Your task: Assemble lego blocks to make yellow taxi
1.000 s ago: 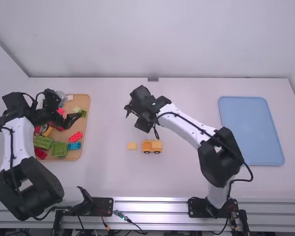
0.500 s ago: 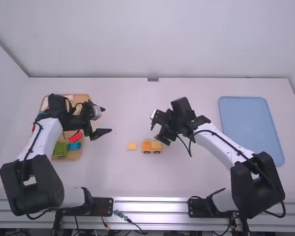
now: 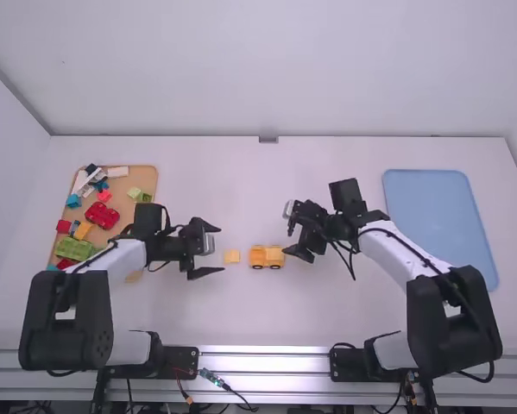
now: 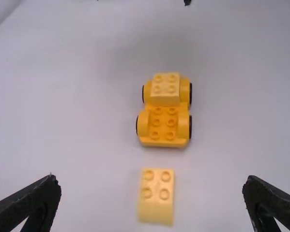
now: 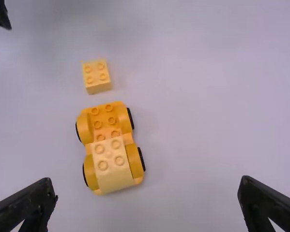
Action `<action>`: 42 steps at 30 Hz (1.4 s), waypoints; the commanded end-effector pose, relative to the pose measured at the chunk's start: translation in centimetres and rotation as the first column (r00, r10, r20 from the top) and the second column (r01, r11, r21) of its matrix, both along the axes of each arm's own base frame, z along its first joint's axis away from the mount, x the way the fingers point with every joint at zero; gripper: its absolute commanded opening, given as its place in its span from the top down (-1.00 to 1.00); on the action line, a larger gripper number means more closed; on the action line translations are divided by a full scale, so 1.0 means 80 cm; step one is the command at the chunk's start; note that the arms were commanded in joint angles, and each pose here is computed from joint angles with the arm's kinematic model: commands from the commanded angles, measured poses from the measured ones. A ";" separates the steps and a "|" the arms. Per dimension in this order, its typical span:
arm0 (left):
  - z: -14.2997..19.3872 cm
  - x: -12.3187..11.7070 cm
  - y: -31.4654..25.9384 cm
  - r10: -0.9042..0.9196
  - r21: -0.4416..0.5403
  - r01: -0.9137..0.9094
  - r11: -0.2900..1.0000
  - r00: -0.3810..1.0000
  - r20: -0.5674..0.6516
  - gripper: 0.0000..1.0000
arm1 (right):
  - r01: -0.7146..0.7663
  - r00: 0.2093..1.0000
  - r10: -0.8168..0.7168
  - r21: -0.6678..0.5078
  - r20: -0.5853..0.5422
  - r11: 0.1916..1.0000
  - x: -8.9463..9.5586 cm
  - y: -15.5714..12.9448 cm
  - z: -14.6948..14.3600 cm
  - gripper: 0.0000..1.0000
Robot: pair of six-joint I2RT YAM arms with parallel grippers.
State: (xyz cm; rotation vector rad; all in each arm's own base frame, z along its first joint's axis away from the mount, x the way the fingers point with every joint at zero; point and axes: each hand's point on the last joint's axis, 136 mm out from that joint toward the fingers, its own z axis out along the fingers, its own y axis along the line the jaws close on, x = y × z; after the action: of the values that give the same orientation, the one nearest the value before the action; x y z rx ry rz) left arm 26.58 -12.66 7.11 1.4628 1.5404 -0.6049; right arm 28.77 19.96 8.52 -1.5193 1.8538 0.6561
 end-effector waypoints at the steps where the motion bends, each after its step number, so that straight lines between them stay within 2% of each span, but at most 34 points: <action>1: 0.006 -0.010 -0.010 -0.028 -0.071 0.029 0.997 1.000 0.014 -0.98 | -0.039 0.999 0.039 0.054 0.004 0.998 -0.012 0.008 0.013 -0.98; 8: 0.001 0.004 -0.011 0.013 -0.116 -0.014 0.993 1.000 -0.005 -0.98 | -0.143 0.989 0.139 0.075 0.056 0.987 -0.034 0.010 -0.010 -0.98; 14: -0.016 0.016 -0.013 -0.001 -0.143 -0.006 0.990 0.999 -0.045 -0.98 | -0.159 0.984 0.147 0.141 0.096 0.977 -0.039 0.017 -0.042 -0.98; 18: -0.030 0.023 -0.019 -0.026 -0.166 0.009 0.986 0.994 -0.103 -0.98 | -0.175 0.984 0.165 0.181 0.072 0.968 -0.043 0.022 -0.061 -0.98; 33: -0.075 0.026 -0.028 -0.034 -0.099 0.020 0.995 0.990 -0.137 -1.00 | -0.225 0.974 0.223 0.184 0.030 0.957 -0.037 0.048 -0.119 -0.98; 38: -0.089 0.023 -0.030 -0.037 -0.090 0.024 0.996 0.989 -0.142 -0.86 | -0.221 0.975 0.223 0.187 0.008 0.957 -0.034 0.048 -0.127 -1.00; 40: -0.091 0.024 -0.029 -0.033 -0.084 0.021 0.996 0.989 -0.145 -0.80 | -0.216 0.976 0.219 0.185 0.005 0.959 -0.033 0.047 -0.128 -0.93; 42: -0.090 0.023 -0.030 -0.035 -0.088 0.022 0.996 0.989 -0.147 -0.75 | -0.215 0.976 0.218 0.188 0.004 0.958 -0.032 0.047 -0.129 -0.72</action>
State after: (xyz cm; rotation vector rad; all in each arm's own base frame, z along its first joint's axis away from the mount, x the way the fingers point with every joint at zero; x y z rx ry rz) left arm 29.17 -14.64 0.08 1.4057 1.5880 -0.7675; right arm 25.81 23.52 -1.80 -1.6160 1.6088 0.9019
